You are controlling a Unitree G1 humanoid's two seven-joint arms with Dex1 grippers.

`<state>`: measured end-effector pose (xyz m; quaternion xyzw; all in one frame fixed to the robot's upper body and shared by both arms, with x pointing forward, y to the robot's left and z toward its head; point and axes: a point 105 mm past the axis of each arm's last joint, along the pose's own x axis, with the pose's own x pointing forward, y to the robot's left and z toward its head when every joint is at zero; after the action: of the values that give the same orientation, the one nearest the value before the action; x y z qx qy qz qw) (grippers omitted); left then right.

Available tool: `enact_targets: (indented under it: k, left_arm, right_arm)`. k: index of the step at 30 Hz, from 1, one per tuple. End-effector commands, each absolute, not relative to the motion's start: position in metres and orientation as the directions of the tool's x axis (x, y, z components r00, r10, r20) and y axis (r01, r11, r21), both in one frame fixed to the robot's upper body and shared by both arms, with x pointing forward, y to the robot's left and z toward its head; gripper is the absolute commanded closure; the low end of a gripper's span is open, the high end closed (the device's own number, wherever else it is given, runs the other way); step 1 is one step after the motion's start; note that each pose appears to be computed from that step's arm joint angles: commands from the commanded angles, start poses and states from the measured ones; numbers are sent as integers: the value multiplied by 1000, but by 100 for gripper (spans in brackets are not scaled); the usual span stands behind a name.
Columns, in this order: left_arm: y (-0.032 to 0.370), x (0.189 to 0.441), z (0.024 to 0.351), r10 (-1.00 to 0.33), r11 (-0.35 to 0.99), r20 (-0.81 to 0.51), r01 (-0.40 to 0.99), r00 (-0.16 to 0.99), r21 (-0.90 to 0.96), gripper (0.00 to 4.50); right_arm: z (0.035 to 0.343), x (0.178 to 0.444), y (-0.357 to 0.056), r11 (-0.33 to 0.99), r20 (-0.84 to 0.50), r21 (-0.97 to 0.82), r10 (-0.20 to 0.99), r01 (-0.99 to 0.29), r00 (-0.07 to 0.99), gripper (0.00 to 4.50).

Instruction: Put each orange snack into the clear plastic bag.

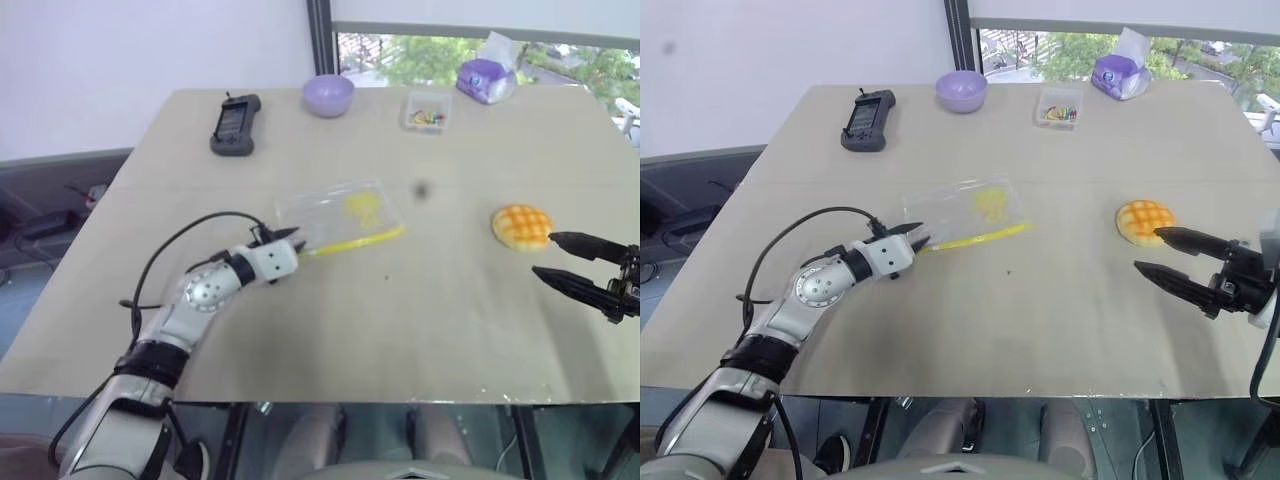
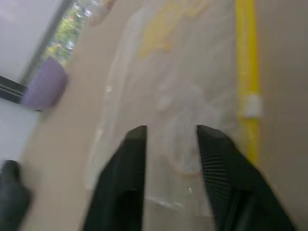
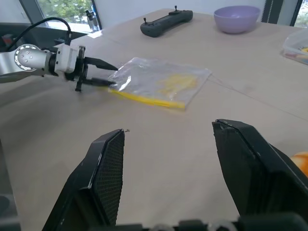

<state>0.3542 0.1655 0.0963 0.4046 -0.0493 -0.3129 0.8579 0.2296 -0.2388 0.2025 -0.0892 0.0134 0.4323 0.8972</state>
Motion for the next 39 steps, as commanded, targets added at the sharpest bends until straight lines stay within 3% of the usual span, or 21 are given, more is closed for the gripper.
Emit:
enact_targets:
  k: [1,2,4,13,19,26,30,39]
  left_arm:
    - [176,361,114,-473,709,-117,456,873,538,108]
    - [174,360,113,-454,759,-126,457,882,463,47]
    - [167,356,113,-437,822,-146,461,887,335,6]
    - [172,355,134,-354,928,-162,367,921,62,6]
    - [176,350,158,-326,942,-146,334,934,36,6]
    - [156,346,121,-315,948,-361,305,878,-88,6]
    - [154,350,104,-295,955,-439,243,849,-171,6]
    - [153,363,84,-190,979,-545,117,817,-165,6]
  right_arm:
    - [209,228,-236,598,-79,-184,782,-780,619,135]
    - [208,228,-236,599,-79,-184,781,-779,619,135]
    - [208,228,-236,600,-80,-183,781,-779,620,135]
    - [207,227,-237,604,-81,-186,777,-775,625,135]
    - [207,227,-239,611,-78,-189,771,-768,632,135]
    - [205,231,-237,610,-68,-190,773,-769,630,135]
    - [206,233,-237,609,-67,-194,774,-769,630,135]
    - [207,233,-239,609,-67,-204,772,-766,632,135]
